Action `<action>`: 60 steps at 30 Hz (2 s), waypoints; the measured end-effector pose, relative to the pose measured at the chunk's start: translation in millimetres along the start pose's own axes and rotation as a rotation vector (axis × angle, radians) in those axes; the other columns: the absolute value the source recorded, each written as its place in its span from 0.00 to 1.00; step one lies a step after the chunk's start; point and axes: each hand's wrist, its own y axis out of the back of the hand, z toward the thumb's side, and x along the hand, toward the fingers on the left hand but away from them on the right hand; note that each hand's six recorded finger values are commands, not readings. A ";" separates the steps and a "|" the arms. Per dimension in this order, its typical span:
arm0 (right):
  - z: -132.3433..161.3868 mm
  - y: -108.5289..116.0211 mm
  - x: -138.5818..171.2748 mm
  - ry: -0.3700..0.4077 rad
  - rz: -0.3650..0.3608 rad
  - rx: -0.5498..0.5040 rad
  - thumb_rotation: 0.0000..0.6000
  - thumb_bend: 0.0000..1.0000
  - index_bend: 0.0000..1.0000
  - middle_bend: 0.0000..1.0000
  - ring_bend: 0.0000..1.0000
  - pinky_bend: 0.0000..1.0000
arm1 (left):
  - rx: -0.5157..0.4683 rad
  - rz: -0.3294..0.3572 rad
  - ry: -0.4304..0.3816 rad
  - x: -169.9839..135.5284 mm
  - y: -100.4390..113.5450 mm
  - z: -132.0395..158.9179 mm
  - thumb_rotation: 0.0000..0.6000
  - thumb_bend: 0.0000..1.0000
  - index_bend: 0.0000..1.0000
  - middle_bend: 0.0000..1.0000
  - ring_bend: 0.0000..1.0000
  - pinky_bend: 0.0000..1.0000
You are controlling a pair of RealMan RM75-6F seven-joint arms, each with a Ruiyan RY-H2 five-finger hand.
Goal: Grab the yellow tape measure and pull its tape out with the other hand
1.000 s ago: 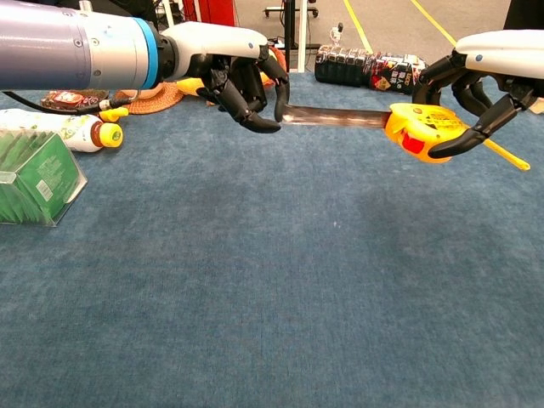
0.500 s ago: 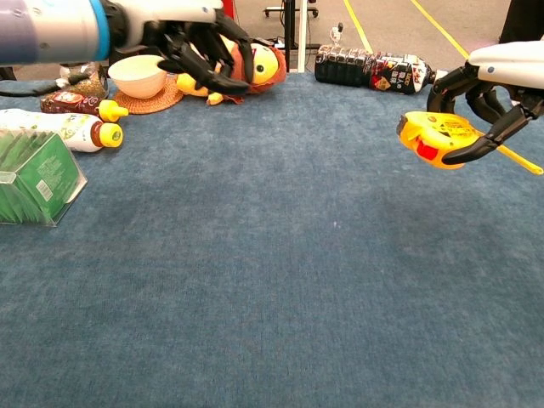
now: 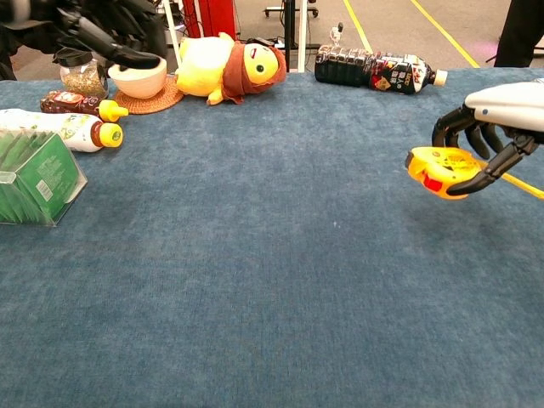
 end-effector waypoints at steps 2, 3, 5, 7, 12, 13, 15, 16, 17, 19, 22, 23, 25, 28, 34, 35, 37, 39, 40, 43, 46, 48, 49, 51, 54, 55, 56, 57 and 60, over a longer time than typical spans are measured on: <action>-3.3 -8.1 -1.7 -0.012 0.017 0.002 0.60 0.18 0.43 0.48 0.49 0.52 | 0.002 0.008 0.019 -8.7 2.6 -9.3 0.69 0.28 0.39 0.66 0.61 0.89; -4.5 -11.1 -2.4 -0.017 0.023 0.002 0.60 0.18 0.41 0.46 0.48 0.51 | 0.004 0.010 0.026 -12.4 3.3 -12.8 0.70 0.28 0.39 0.66 0.61 0.89; -7.0 -16.8 -4.0 -0.027 0.032 0.003 0.59 0.18 0.37 0.44 0.46 0.49 | 0.008 0.015 0.040 -20.2 4.5 -20.0 0.70 0.28 0.39 0.66 0.61 0.89; -8.9 -21.1 -5.3 -0.035 0.039 0.001 0.59 0.18 0.31 0.41 0.42 0.46 | 0.011 0.018 0.049 -25.5 5.0 -24.8 0.69 0.28 0.39 0.66 0.61 0.89; -12.9 -25.7 -5.1 -0.049 0.052 0.005 0.60 0.18 0.15 0.30 0.33 0.37 | 0.012 0.027 0.076 -36.5 6.3 -36.8 0.66 0.28 0.39 0.66 0.61 0.88; -13.7 -25.1 -4.7 -0.051 0.052 0.007 0.60 0.18 0.14 0.29 0.32 0.37 | 0.013 0.030 0.081 -38.4 6.9 -39.0 0.65 0.28 0.39 0.66 0.61 0.88; -14.9 -22.7 -4.1 -0.052 0.050 0.011 0.60 0.18 0.12 0.27 0.31 0.36 | 0.015 0.037 0.094 -42.4 8.2 -44.5 0.64 0.28 0.39 0.66 0.61 0.87; -15.4 -20.5 -3.7 -0.053 0.047 0.015 0.60 0.18 0.12 0.27 0.31 0.35 | 0.016 0.039 0.100 -44.0 8.6 -46.9 0.64 0.28 0.39 0.66 0.60 0.86; -15.6 -18.9 -3.3 -0.053 0.044 0.017 0.60 0.18 0.12 0.27 0.31 0.35 | 0.016 0.041 0.108 -46.3 8.8 -50.1 0.64 0.28 0.39 0.66 0.60 0.86; -15.5 -14.5 -2.2 -0.053 0.036 0.015 0.60 0.18 0.15 0.28 0.32 0.36 | 0.021 0.041 0.121 -49.8 8.8 -55.2 0.64 0.28 0.39 0.66 0.60 0.85; -15.0 -5.4 0.6 -0.058 0.014 -0.002 0.60 0.18 0.25 0.35 0.38 0.40 | 0.039 0.050 0.139 -55.6 9.7 -61.7 0.64 0.28 0.39 0.66 0.59 0.82; -15.6 -1.4 1.5 -0.063 0.000 -0.007 0.60 0.18 0.29 0.38 0.40 0.42 | 0.048 0.057 0.145 -58.1 10.3 -63.9 0.65 0.28 0.39 0.66 0.58 0.82; -18.5 9.2 4.3 -0.081 -0.039 -0.015 0.59 0.19 0.38 0.43 0.45 0.47 | 0.064 0.072 0.157 -63.2 11.1 -67.6 0.71 0.28 0.41 0.66 0.58 0.81; -26.0 25.2 10.7 -0.119 -0.103 -0.007 0.60 0.22 0.49 0.50 0.55 0.56 | 0.092 0.103 0.184 -74.0 12.4 -74.9 0.78 0.28 0.46 0.66 0.58 0.80; -48.8 48.2 37.6 -0.236 -0.216 -0.005 0.68 0.28 0.59 0.62 0.70 0.62 | 0.127 0.203 0.282 -108.4 11.1 -95.4 0.86 0.29 0.50 0.66 0.58 0.80; -52.4 48.8 41.8 -0.252 -0.220 -0.006 0.69 0.29 0.61 0.64 0.71 0.62 | 0.127 0.221 0.310 -117.9 8.8 -100.8 0.87 0.30 0.50 0.66 0.58 0.80; -59.3 48.9 50.8 -0.283 -0.225 -0.006 0.70 0.29 0.61 0.65 0.72 0.62 | 0.124 0.244 0.351 -132.6 4.6 -108.9 0.87 0.30 0.50 0.66 0.58 0.79; -66.3 47.8 60.2 -0.315 -0.229 -0.010 0.70 0.29 0.61 0.65 0.71 0.62 | 0.125 0.266 0.396 -149.1 -0.1 -117.5 0.87 0.30 0.50 0.66 0.58 0.78; -71.0 47.0 67.3 -0.337 -0.234 -0.013 0.71 0.29 0.61 0.65 0.71 0.62 | 0.126 0.274 0.413 -155.8 -1.9 -120.7 0.87 0.30 0.50 0.66 0.58 0.78; -81.1 45.5 85.6 -0.386 -0.250 -0.017 0.71 0.29 0.61 0.65 0.71 0.62 | 0.136 0.289 0.462 -176.7 -7.6 -129.2 0.86 0.30 0.50 0.66 0.58 0.77; -87.8 43.4 105.3 -0.428 -0.265 -0.025 0.71 0.29 0.61 0.65 0.71 0.62 | 0.150 0.297 0.498 -195.1 -12.5 -133.9 0.86 0.30 0.51 0.66 0.58 0.77; -90.5 41.3 117.1 -0.450 -0.269 -0.029 0.71 0.29 0.61 0.65 0.71 0.61 | 0.156 0.297 0.522 -207.4 -17.6 -135.9 0.86 0.30 0.51 0.66 0.58 0.76; -91.7 39.6 124.4 -0.464 -0.270 -0.031 0.71 0.29 0.61 0.65 0.71 0.61 | 0.156 0.295 0.534 -213.9 -20.9 -136.6 0.86 0.30 0.51 0.66 0.58 0.76; -94.2 36.2 136.8 -0.488 -0.268 -0.030 0.71 0.29 0.61 0.65 0.71 0.61 | 0.154 0.288 0.552 -223.2 -26.3 -137.6 0.86 0.30 0.51 0.66 0.58 0.76; -95.6 31.4 154.5 -0.518 -0.268 -0.031 0.70 0.29 0.61 0.65 0.70 0.61 | 0.150 0.284 0.584 -240.8 -33.9 -138.4 0.86 0.30 0.51 0.66 0.58 0.75; -95.8 29.4 161.1 -0.529 -0.268 -0.032 0.70 0.29 0.61 0.65 0.70 0.61 | 0.149 0.284 0.595 -247.0 -36.1 -138.5 0.86 0.30 0.52 0.66 0.58 0.75; -95.7 26.9 170.3 -0.544 -0.268 -0.031 0.71 0.29 0.61 0.65 0.70 0.61 | 0.147 0.283 0.608 -255.3 -39.1 -138.4 0.86 0.30 0.52 0.66 0.58 0.75; -95.4 24.9 177.4 -0.555 -0.267 -0.032 0.71 0.29 0.61 0.65 0.70 0.61 | 0.146 0.282 0.618 -261.5 -41.1 -138.2 0.86 0.30 0.52 0.66 0.58 0.75; -93.5 19.3 199.5 -0.589 -0.265 -0.034 0.71 0.29 0.61 0.65 0.70 0.61 | 0.140 0.278 0.646 -280.4 -48.0 -136.8 0.86 0.30 0.52 0.66 0.58 0.75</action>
